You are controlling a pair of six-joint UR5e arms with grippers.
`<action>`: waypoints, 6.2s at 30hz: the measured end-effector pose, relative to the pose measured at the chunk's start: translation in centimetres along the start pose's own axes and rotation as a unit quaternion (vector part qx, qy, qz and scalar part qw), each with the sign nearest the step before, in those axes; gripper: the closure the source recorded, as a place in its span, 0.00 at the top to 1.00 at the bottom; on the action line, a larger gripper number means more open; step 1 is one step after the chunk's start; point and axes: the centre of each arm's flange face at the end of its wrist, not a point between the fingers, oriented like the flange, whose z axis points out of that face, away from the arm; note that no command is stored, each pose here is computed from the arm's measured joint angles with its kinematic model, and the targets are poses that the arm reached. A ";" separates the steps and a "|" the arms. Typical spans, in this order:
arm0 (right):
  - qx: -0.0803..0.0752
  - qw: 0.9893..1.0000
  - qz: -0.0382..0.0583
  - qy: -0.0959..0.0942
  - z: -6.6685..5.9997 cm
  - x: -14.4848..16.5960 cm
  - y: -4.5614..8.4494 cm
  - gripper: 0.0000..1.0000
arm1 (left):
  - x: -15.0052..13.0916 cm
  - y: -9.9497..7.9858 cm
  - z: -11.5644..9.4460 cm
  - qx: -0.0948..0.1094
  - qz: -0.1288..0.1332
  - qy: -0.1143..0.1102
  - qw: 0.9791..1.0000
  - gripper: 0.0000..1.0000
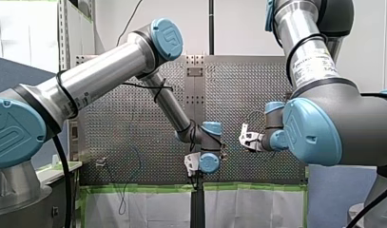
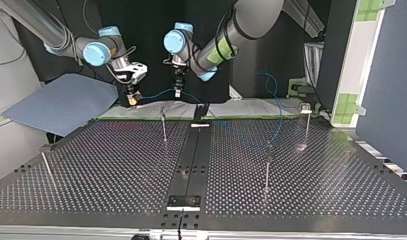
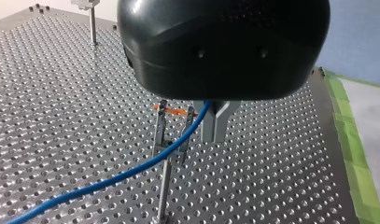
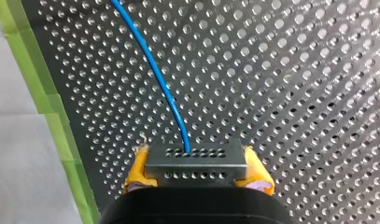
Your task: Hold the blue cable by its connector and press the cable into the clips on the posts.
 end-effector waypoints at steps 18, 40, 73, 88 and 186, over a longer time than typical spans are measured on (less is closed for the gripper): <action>0.021 0.999 0.013 0.028 0.7 1.9 3.5 0.00 | -1.4 -0.9 2.5 0.025 -0.007 0.000 1.000 0.00; 0.034 0.999 0.010 0.026 1.5 1.3 4.6 0.00 | -3.4 -0.2 5.8 0.029 -0.009 0.001 1.000 0.00; 0.040 0.999 0.002 0.029 3.7 1.6 5.0 0.00 | -4.7 0.6 10.0 0.046 -0.015 0.000 0.999 0.00; 0.035 0.999 0.002 0.037 4.4 2.2 5.7 0.00 | -3.9 2.5 11.7 0.041 -0.015 0.006 0.999 0.00; 0.023 0.999 -0.005 0.041 7.9 3.7 8.6 0.00 | -5.0 0.2 4.5 0.085 0.156 0.149 0.973 1.00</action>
